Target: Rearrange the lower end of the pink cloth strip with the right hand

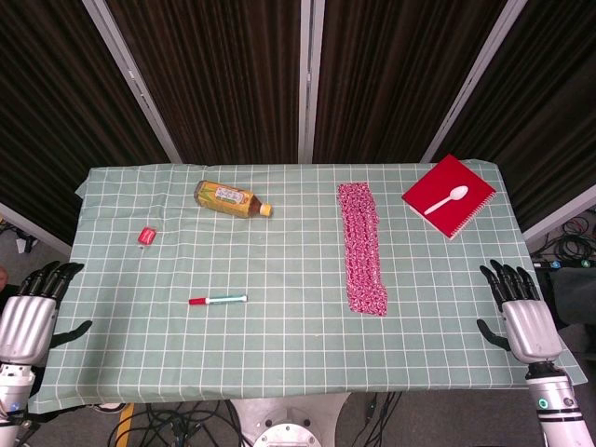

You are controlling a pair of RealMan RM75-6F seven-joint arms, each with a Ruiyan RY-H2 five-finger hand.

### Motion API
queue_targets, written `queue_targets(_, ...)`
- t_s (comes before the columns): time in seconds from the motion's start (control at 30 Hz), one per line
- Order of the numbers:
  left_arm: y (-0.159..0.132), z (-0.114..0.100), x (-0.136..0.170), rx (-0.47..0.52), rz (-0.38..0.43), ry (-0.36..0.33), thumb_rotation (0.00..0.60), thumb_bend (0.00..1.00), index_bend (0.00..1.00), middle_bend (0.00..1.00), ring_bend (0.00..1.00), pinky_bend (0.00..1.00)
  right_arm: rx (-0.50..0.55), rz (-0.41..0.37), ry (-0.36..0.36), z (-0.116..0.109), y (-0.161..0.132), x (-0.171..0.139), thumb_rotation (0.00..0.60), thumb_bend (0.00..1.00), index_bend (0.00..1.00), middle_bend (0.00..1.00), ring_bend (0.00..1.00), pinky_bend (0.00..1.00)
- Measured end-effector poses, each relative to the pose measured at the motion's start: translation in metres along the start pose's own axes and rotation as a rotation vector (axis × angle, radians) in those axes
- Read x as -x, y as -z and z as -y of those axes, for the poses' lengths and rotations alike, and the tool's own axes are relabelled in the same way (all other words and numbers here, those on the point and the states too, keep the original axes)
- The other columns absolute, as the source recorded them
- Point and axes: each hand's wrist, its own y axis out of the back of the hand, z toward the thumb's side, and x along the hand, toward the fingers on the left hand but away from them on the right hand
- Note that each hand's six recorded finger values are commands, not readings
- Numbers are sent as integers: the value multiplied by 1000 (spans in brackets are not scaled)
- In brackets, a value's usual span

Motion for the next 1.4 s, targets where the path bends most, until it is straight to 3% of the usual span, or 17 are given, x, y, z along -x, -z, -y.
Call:
queue_targets(0.27, -2, 1, -2, 0, 4, 3, 600, 95, 147, 156, 102, 193, -4, -8, -1, -1, -3, 1, 600, 202, 0, 0, 0, 0)
queue_targets(0.33, -1, 1, -1, 1, 2, 3, 600, 95, 147, 156, 102, 193, -4, -9, -1, -1, -4, 1, 600, 245, 0, 0, 0, 0)
queue_targets(0.4, -1, 0, -1, 3, 0, 1, 600, 95, 146, 157, 102, 193, -6, -10, -5, 0, -4, 1, 600, 425, 0, 0, 0, 0)
queue_targets(0.5, -1, 0, 0, 3, 2, -3, 600, 95, 146, 156, 102, 192, -20, -14, -23, 3, -6, 0, 600, 848, 0, 16, 0, 0)
queue_targets(0.57, 0, 2, 2, 0, 2, 1, 600, 95, 147, 157, 102, 192, -30, -23, -44, 7, -8, -1, 600, 973, 0, 51, 31, 65)
queue_targets(0.6, 0, 3, 2, -1, 1, 2, 600, 95, 147, 157, 102, 193, -34, -28, -51, 9, -9, -1, 600, 994, 0, 100, 97, 156)
queue_targets(0.63, 0, 4, 3, 0, 0, 4, 600, 95, 147, 157, 102, 192, -36, -35, -58, 11, -11, -1, 600, 1000, 0, 210, 226, 301)
queue_targets(0.7, 0, 6, 4, 2, -1, 7, 600, 95, 147, 156, 102, 193, -36, -42, -73, 15, -13, -2, 600, 1000, 0, 538, 538, 555)
queue_targets(0.77, 0, 6, 3, -1, 0, 6, 600, 95, 147, 156, 102, 192, -36, -54, -104, 21, -15, -3, 600, 993, 0, 734, 688, 645)
queue_targets(0.83, 0, 5, 3, -1, 0, 3, 600, 95, 147, 156, 102, 192, -45, -70, -141, 29, -18, -4, 600, 982, 0, 820, 746, 670)
queue_targets(1.0, 2, 6, 2, -3, -4, 9, 600, 96, 147, 156, 102, 193, -86, -110, -174, 45, -30, -5, 600, 974, 21, 888, 791, 681)
queue_targets(1.2, 5, 6, 4, -4, -9, 9, 600, 95, 147, 157, 102, 193, -146, -166, -208, 63, -50, -5, 600, 977, 47, 903, 802, 686)
queue_targets(1.4, 10, 5, 5, -4, -20, 10, 600, 96, 147, 156, 102, 192, -143, -208, -304, 91, -74, -3, 600, 997, 47, 912, 815, 727)
